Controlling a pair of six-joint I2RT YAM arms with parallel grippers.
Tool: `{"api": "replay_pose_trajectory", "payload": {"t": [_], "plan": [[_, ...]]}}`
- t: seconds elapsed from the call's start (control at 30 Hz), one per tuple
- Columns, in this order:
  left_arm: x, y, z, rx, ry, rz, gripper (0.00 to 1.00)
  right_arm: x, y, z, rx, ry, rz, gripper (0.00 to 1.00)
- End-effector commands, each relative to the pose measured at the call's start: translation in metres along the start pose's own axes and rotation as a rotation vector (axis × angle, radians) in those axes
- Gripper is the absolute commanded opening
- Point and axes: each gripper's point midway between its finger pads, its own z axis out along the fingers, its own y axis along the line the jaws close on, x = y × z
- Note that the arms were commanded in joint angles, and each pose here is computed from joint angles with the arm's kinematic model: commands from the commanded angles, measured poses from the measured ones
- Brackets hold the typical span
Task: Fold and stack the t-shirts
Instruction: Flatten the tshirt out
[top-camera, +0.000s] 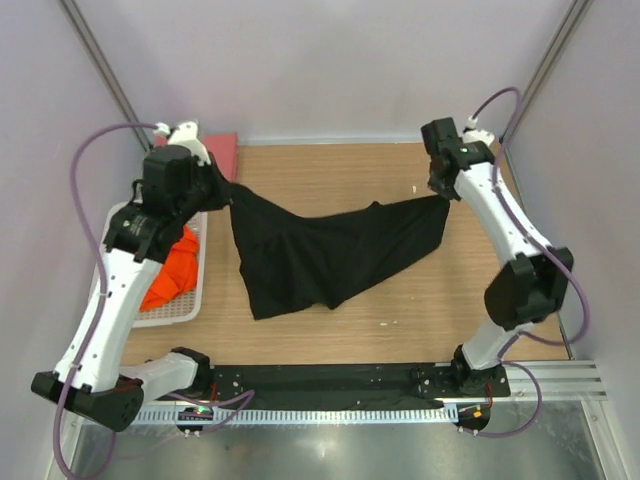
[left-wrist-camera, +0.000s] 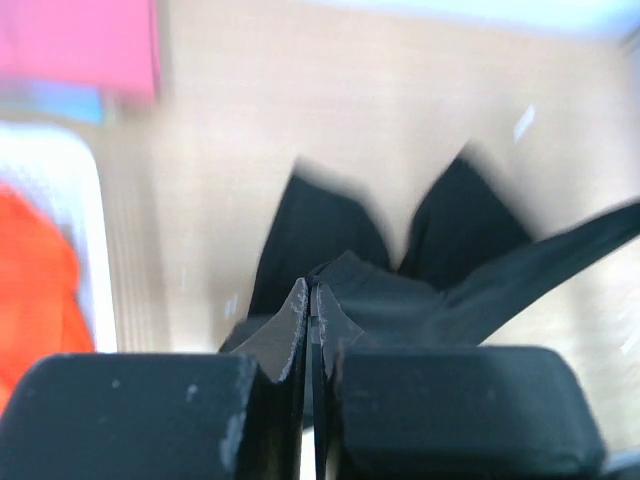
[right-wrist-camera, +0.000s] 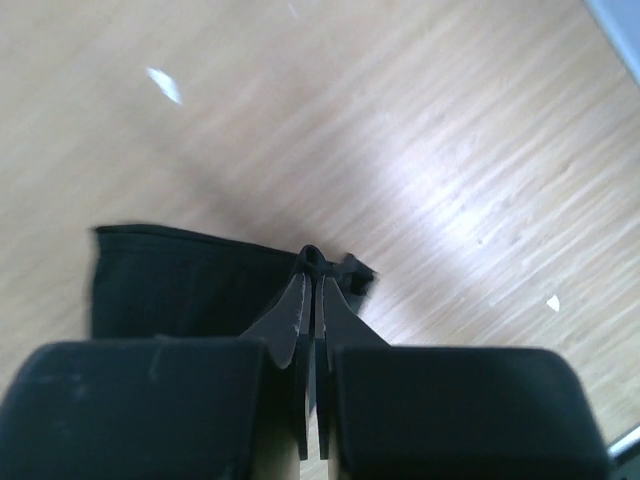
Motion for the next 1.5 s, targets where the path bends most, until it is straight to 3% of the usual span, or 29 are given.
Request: {"api": "replay_pose_trajectory", "payload": {"t": [0.0,0.1,0.27,0.43,0.57,0.73,0.87,1.03,1.07,1.1,1.17,1.2,1.23,1.27,1.33,1.37,1.47], "plan": [[-0.092,-0.018,-0.067,0.066,-0.337,-0.031,0.0,-0.088,-0.031,-0.113,-0.222,-0.288,0.093,0.01],[-0.111,-0.031,-0.116,0.163,-0.453,-0.083,0.0,-0.089,-0.048,-0.153,-0.343,-0.334,0.105,0.01],[-0.098,-0.076,-0.186,0.519,-0.507,-0.127,0.0,-0.075,-0.103,-0.247,-0.634,-0.453,0.177,0.01],[-0.085,-0.07,-0.259,0.6,-0.632,-0.074,0.0,-0.06,-0.157,-0.323,-0.855,-0.578,0.263,0.01],[-0.085,-0.062,-0.281,0.584,-0.701,-0.034,0.0,-0.058,-0.16,-0.344,-0.938,-0.587,0.275,0.01],[-0.093,-0.063,-0.23,0.497,-0.63,0.056,0.0,-0.079,-0.125,-0.318,-0.884,-0.585,0.248,0.01],[-0.108,-0.06,-0.133,0.358,-0.525,0.118,0.0,-0.108,-0.074,-0.275,-0.812,-0.59,0.23,0.01],[-0.133,-0.019,-0.03,0.031,-0.521,0.225,0.0,-0.146,-0.007,-0.207,-0.689,-0.611,0.241,0.01],[-0.147,-0.02,-0.02,0.018,-0.558,0.255,0.0,-0.153,0.012,-0.19,-0.664,-0.607,0.212,0.01],[-0.145,-0.019,0.015,0.001,-0.516,0.268,0.0,-0.161,0.02,-0.184,-0.66,-0.612,0.206,0.01],[-0.174,-0.019,0.028,-0.011,-0.562,0.262,0.0,-0.183,0.045,-0.172,-0.66,-0.62,0.197,0.01],[-0.171,-0.014,0.064,-0.035,-0.511,0.265,0.0,-0.193,0.048,-0.169,-0.654,-0.63,0.189,0.01],[-0.2,-0.018,0.054,-0.041,-0.57,0.258,0.0,-0.199,0.052,-0.165,-0.641,-0.624,0.176,0.01],[-0.205,-0.017,0.061,-0.061,-0.561,0.264,0.0,-0.221,0.049,-0.185,-0.657,-0.671,0.202,0.01],[-0.23,-0.025,0.056,-0.054,-0.606,0.285,0.0,-0.231,0.052,-0.173,-0.615,-0.662,0.16,0.01],[-0.235,-0.03,0.05,-0.039,-0.621,0.29,0.0,-0.245,0.047,-0.189,-0.624,-0.701,0.171,0.01],[-0.255,-0.044,0.009,0.023,-0.724,0.276,0.0,-0.253,0.029,-0.197,-0.585,-0.746,0.146,0.01]]}}
